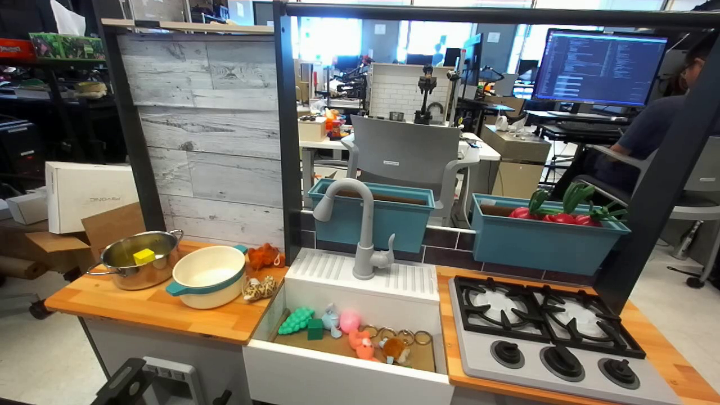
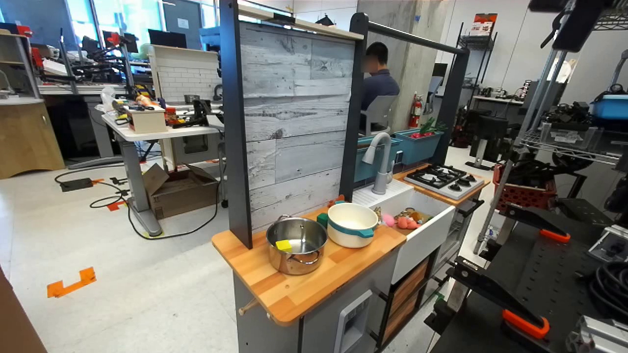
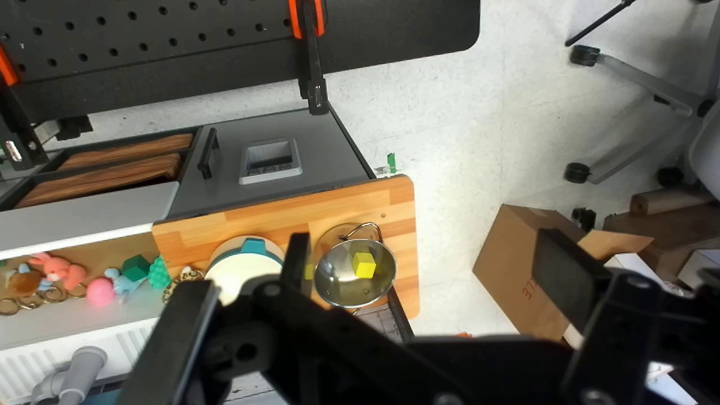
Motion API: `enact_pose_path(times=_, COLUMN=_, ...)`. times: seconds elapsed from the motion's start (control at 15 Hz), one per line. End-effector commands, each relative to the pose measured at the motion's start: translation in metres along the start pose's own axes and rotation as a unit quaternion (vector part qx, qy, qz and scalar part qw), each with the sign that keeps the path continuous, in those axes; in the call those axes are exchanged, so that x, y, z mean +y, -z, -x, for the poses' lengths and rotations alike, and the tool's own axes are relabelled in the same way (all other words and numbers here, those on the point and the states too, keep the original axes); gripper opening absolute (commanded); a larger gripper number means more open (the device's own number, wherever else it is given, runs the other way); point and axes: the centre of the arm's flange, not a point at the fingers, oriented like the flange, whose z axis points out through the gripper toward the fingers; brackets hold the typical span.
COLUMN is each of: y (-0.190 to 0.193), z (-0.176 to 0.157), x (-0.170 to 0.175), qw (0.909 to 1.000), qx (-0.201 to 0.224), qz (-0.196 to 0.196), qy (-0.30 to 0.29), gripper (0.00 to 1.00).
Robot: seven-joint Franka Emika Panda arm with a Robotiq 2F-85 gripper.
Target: Put the tiger plush toy in the white pot.
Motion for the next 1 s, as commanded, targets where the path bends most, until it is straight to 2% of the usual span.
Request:
enact_pose_path(times=0.0, y=0.0, z=-0.003, x=0.001, qw=1.0, qx=0.005, qz=0.0, qy=0.001, gripper=1.0)
enact_pose_path(times=0.27, y=0.003, z=-0.029, x=0.006, qw=0.9987, qx=0.051, qz=0.009, qy=-0.001, gripper=1.0)
enact_pose_path(times=0.67, y=-0.004, z=-0.087, x=0.027, qw=0.9909, qx=0.131, qz=0.022, qy=-0.018, gripper=1.0)
enact_pose_path(times=0.93, y=-0.011, z=-0.119, x=0.039, qw=0.9885, qx=0.147, qz=0.031, qy=-0.017, gripper=1.0)
